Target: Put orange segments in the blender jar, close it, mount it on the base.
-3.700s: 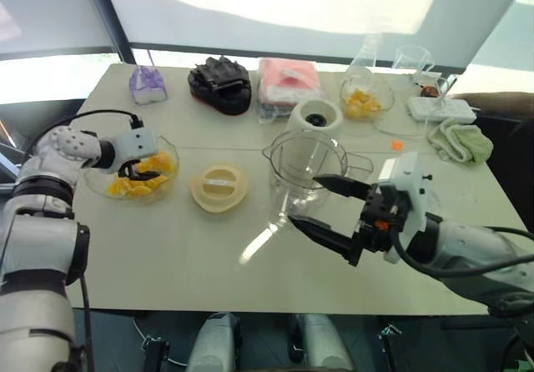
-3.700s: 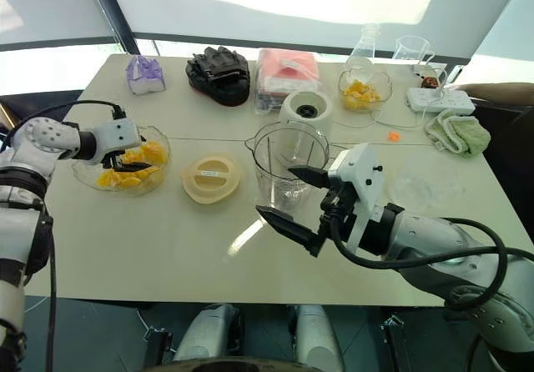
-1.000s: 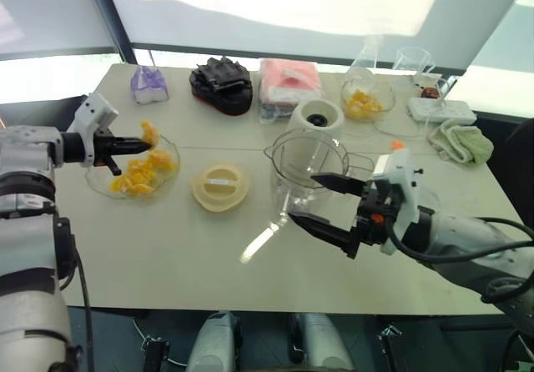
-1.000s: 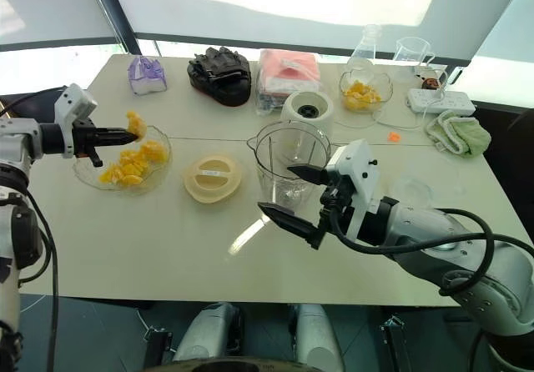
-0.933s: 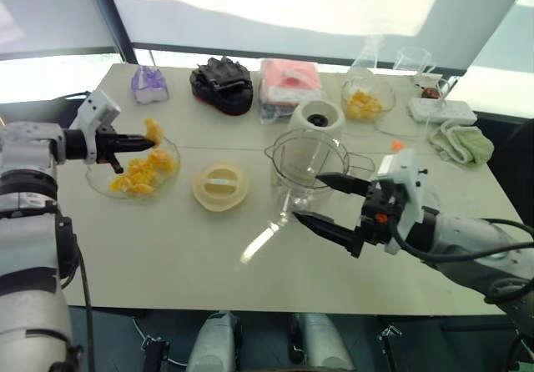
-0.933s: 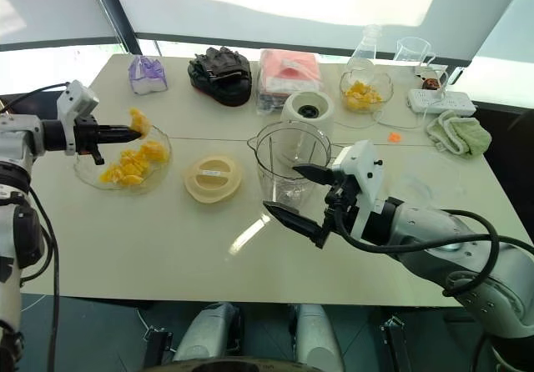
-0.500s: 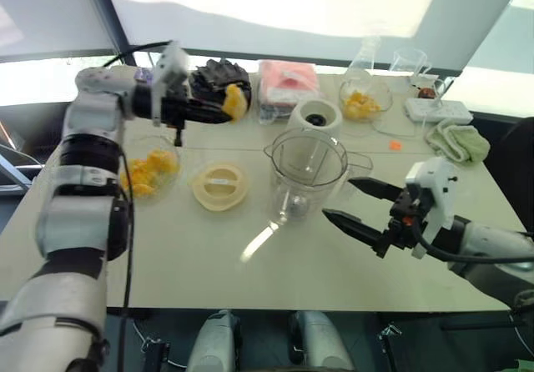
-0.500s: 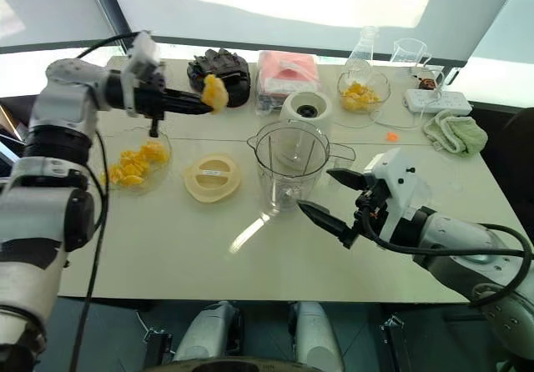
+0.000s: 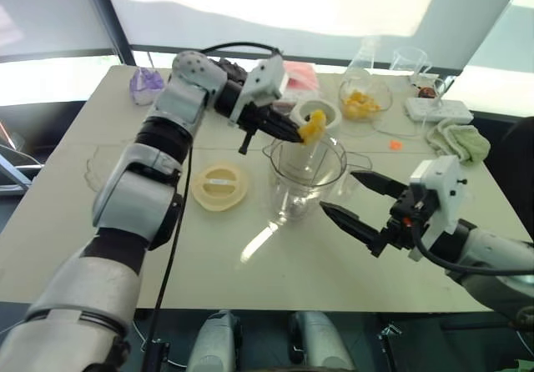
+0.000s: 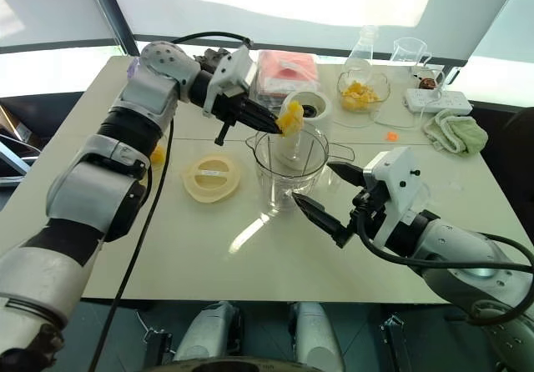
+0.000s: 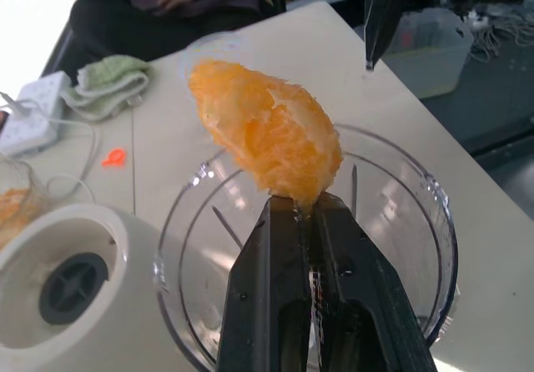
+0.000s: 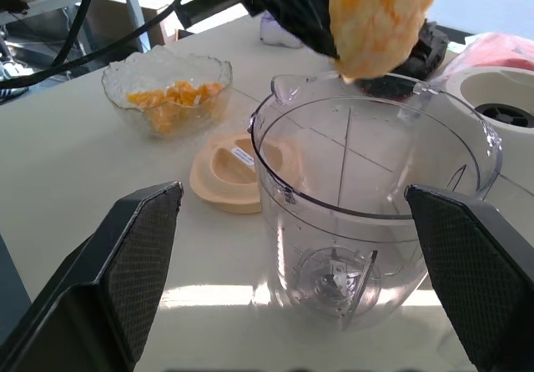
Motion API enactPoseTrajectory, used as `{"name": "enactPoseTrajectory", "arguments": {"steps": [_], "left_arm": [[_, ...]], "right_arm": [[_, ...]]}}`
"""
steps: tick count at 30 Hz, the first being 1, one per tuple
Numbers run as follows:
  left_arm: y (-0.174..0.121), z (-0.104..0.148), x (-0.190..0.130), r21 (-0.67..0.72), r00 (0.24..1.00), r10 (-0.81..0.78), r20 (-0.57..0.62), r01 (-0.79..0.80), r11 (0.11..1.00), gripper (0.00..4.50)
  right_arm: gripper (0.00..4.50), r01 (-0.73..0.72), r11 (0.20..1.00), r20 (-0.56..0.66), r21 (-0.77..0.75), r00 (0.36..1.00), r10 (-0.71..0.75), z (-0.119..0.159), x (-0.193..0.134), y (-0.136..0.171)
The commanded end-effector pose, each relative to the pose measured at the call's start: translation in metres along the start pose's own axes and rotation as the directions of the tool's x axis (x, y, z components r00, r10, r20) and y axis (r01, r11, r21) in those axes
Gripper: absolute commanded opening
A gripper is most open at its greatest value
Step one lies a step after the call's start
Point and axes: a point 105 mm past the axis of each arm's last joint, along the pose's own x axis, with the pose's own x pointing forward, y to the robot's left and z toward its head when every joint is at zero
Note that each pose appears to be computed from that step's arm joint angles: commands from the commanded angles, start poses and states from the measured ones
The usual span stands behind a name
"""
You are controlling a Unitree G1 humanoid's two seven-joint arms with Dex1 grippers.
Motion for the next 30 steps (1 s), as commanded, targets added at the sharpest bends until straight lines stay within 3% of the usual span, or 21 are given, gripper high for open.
{"name": "enactPoseTrajectory", "arguments": {"steps": [1, 2, 5, 12, 18, 23, 27, 30], "left_arm": [[0.006, 0.008, 0.003, 0.082, 0.999, 0.004, -0.042, -0.001, 0.997, 0.08], [0.007, 0.006, 0.004, 0.089, 0.999, 0.006, -0.051, -0.001, 0.996, 0.08], [0.008, -0.001, 0.010, 0.115, 0.996, 0.025, -0.086, -0.015, 0.993, 0.96], [0.014, 0.001, 0.015, 0.135, 0.995, 0.087, -0.054, -0.079, 0.988, 4.44], [0.033, 0.017, 0.000, 0.061, 0.966, 0.247, 0.075, -0.252, 0.966, 4.44], [0.050, 0.066, -0.046, -0.215, 0.811, 0.404, 0.424, -0.343, 0.914, 4.44], [0.026, 0.064, -0.077, -0.330, 0.759, 0.438, 0.482, -0.306, 0.893, 4.44], [-0.013, 0.058, -0.081, -0.391, 0.764, 0.443, 0.470, -0.270, 0.880, 4.44]], "right_arm": [[4.50, 0.008, 1.000, 0.044, -0.025, 0.999, -0.007, 0.009, -0.001, 0.006], [4.50, 0.010, 1.000, 0.047, -0.024, 0.999, -0.009, 0.009, -0.001, 0.006], [4.50, 0.016, 1.000, 0.052, -0.024, 0.999, -0.015, 0.010, -0.001, 0.008], [4.50, 0.040, 0.999, 0.058, -0.020, 0.998, -0.039, 0.009, -0.001, 0.007], [4.50, 0.083, 0.997, 0.060, -0.005, 0.995, -0.082, 0.007, -0.007, 0.001], [4.50, 0.194, 0.981, 0.028, -0.015, 0.981, -0.193, -0.003, -0.027, -0.016], [4.50, 0.312, 0.950, -0.033, -0.003, 0.950, -0.312, -0.021, -0.051, -0.037], [4.50, 0.431, 0.902, -0.035, 0.031, 0.902, -0.430, -0.033, -0.075, -0.060]]}}
